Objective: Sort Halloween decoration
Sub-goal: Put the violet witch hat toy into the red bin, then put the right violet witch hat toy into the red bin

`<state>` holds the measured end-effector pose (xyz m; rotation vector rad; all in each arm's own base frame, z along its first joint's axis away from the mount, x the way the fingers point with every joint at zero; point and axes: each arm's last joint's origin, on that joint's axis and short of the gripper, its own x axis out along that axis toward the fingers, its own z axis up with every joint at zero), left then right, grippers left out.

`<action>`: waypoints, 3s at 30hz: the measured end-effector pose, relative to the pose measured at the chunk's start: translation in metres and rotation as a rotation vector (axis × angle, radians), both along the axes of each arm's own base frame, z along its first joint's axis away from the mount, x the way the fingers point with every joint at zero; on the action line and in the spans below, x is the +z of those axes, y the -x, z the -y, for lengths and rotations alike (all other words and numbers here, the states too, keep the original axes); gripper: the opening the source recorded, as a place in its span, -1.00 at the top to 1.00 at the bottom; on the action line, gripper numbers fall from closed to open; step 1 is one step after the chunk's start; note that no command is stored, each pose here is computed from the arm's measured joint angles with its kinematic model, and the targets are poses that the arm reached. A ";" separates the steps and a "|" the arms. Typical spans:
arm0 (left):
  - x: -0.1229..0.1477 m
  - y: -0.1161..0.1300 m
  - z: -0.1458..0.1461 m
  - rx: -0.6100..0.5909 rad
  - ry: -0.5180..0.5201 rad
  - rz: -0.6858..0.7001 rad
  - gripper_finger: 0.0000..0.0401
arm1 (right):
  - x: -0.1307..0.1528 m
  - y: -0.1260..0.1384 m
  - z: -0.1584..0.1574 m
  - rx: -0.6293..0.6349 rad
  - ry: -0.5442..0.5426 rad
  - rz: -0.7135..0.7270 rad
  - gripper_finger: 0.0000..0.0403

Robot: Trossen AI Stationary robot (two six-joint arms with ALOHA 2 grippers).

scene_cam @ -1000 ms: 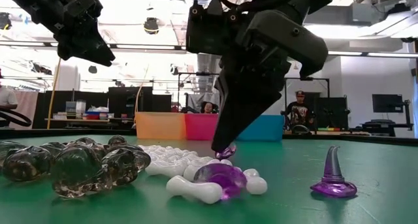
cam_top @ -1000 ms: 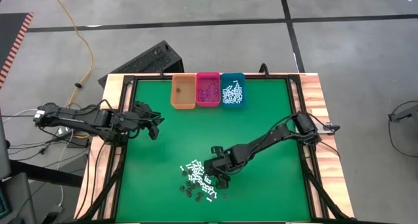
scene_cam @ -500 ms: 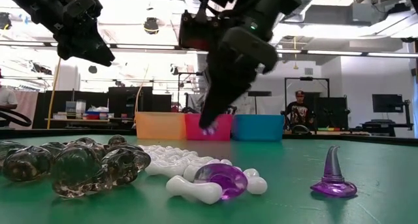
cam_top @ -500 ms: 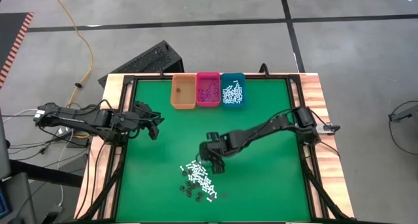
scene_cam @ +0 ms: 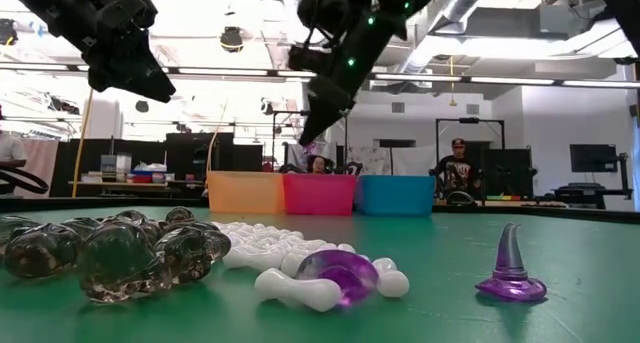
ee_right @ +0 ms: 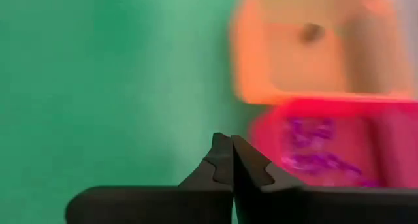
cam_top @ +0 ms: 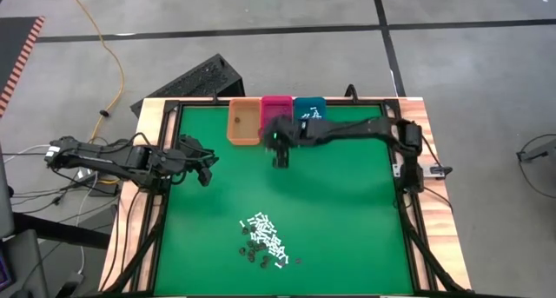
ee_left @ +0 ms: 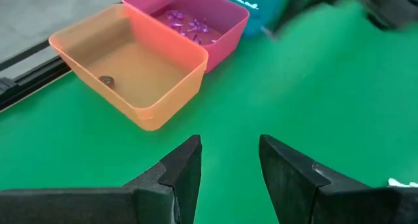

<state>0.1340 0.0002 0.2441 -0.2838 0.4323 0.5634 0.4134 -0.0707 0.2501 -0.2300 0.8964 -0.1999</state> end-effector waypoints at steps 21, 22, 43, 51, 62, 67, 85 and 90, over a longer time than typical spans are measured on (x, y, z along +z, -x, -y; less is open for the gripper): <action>0.000 -0.001 0.000 0.015 -0.004 0.000 0.28 | -0.003 0.016 0.022 0.097 -0.502 -0.029 0.06; 0.000 -0.001 0.000 0.015 -0.004 -0.001 0.28 | -0.004 0.015 0.008 0.139 -0.578 -0.058 0.07; 0.000 -0.001 0.000 -0.005 0.003 -0.003 0.28 | -0.025 0.060 -0.294 0.426 -0.338 -0.178 0.22; 0.000 -0.001 0.000 -0.008 0.005 -0.001 0.28 | -0.050 0.054 -0.302 0.377 -0.353 -0.219 0.22; -0.001 -0.001 0.000 -0.008 0.004 -0.005 0.28 | -0.059 0.054 -0.304 0.340 -0.388 -0.237 0.22; -0.001 -0.001 0.000 -0.009 0.004 -0.009 0.28 | -0.082 0.057 -0.312 0.304 -0.426 -0.308 0.22; -0.006 -0.006 0.001 0.001 0.013 -0.048 0.28 | -0.092 0.052 -0.313 0.233 -0.433 -0.291 0.79; -0.006 -0.006 0.001 0.001 0.013 -0.048 0.28 | -0.093 0.051 -0.312 0.233 -0.437 -0.282 0.92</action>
